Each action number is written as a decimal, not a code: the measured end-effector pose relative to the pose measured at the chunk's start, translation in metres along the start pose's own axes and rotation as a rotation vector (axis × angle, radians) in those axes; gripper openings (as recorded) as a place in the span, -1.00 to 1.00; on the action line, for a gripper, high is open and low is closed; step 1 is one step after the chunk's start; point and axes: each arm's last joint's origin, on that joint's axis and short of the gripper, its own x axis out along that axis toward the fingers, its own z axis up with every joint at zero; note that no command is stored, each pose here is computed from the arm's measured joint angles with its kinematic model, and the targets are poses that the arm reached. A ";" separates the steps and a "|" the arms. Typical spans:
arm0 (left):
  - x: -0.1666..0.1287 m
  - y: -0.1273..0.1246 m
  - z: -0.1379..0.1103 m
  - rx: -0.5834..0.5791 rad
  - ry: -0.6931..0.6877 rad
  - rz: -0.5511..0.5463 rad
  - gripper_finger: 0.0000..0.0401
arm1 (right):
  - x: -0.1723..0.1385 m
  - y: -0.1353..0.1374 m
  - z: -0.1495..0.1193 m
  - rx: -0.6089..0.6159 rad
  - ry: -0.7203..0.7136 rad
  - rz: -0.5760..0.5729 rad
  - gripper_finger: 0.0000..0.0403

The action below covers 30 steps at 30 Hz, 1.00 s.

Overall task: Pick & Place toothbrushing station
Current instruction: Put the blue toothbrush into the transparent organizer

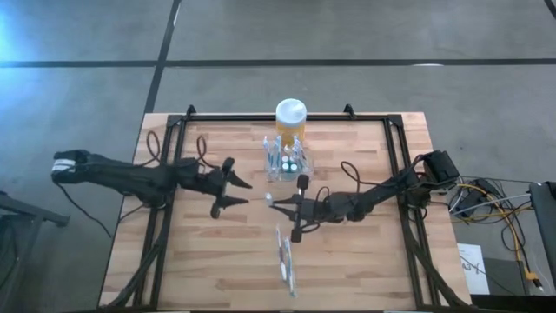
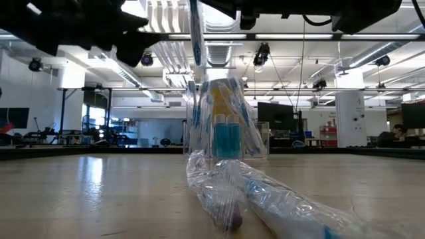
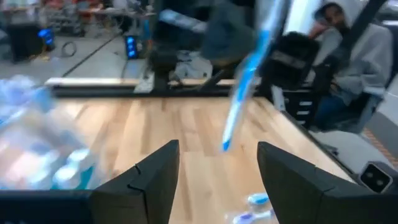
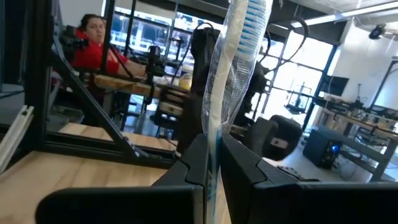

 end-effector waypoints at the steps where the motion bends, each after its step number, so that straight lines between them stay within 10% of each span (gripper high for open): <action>1: 0.005 -0.003 0.002 0.016 -0.006 -0.018 0.10 | 0.000 0.000 0.000 0.001 0.000 -0.007 -0.90; 30: 0.087 -0.012 0.022 0.083 -0.026 -0.024 0.10 | 0.000 -0.001 0.002 0.031 -0.011 -0.031 -0.90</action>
